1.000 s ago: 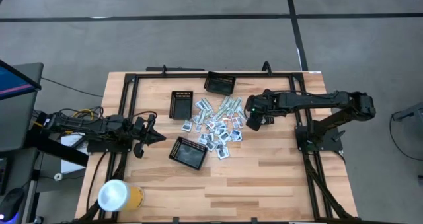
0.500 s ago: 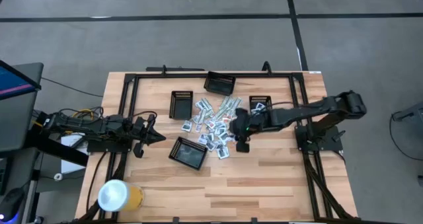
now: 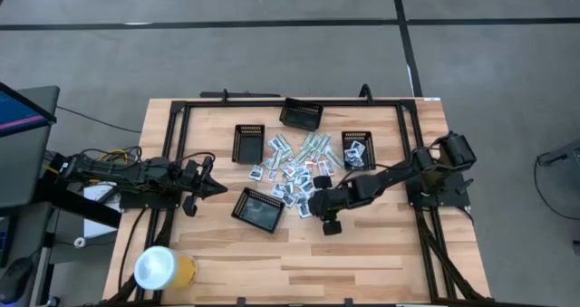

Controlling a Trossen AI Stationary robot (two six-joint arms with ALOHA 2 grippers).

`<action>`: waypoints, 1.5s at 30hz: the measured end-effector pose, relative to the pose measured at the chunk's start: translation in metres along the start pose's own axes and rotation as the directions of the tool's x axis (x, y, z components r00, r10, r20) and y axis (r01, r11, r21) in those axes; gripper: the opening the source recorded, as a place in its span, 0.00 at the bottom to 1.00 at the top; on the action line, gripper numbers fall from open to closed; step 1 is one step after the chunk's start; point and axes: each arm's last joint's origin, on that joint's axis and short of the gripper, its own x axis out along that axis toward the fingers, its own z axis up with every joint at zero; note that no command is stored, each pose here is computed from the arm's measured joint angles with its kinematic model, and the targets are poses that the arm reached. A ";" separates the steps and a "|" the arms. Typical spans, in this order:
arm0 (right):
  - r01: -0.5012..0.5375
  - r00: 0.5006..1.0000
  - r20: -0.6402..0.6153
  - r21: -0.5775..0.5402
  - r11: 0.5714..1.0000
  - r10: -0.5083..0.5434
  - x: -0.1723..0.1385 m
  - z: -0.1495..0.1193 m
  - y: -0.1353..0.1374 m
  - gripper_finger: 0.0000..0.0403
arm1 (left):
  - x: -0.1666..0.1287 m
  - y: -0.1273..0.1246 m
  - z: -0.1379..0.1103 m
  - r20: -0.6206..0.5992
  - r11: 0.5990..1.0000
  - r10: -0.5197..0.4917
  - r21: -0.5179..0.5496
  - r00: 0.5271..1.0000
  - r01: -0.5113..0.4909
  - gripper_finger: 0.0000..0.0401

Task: Pick & Place First Aid Supplies
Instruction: Put the white towelette pack into the bottom black bin

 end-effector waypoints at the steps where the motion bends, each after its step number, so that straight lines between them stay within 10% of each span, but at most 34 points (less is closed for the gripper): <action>1: 0.000 1.000 0.013 0.002 1.000 0.000 0.000 0.001 0.000 0.30 | 0.000 0.000 0.000 0.001 1.000 0.000 0.000 1.000 0.000 0.02; 21: -0.096 0.995 0.006 0.046 0.994 0.096 0.028 -0.004 0.005 0.29 | 0.000 0.000 0.001 0.009 1.000 -0.001 0.000 1.000 0.001 0.02; 32: -0.100 0.995 -0.013 0.039 0.994 0.101 0.029 -0.007 0.005 0.03 | 0.000 0.000 0.002 0.016 1.000 -0.003 0.001 1.000 0.003 0.02; 45: -0.018 0.998 0.063 -0.023 1.000 0.019 0.000 0.005 0.000 0.00 | 0.000 0.000 0.001 0.016 1.000 -0.003 0.001 1.000 0.003 0.02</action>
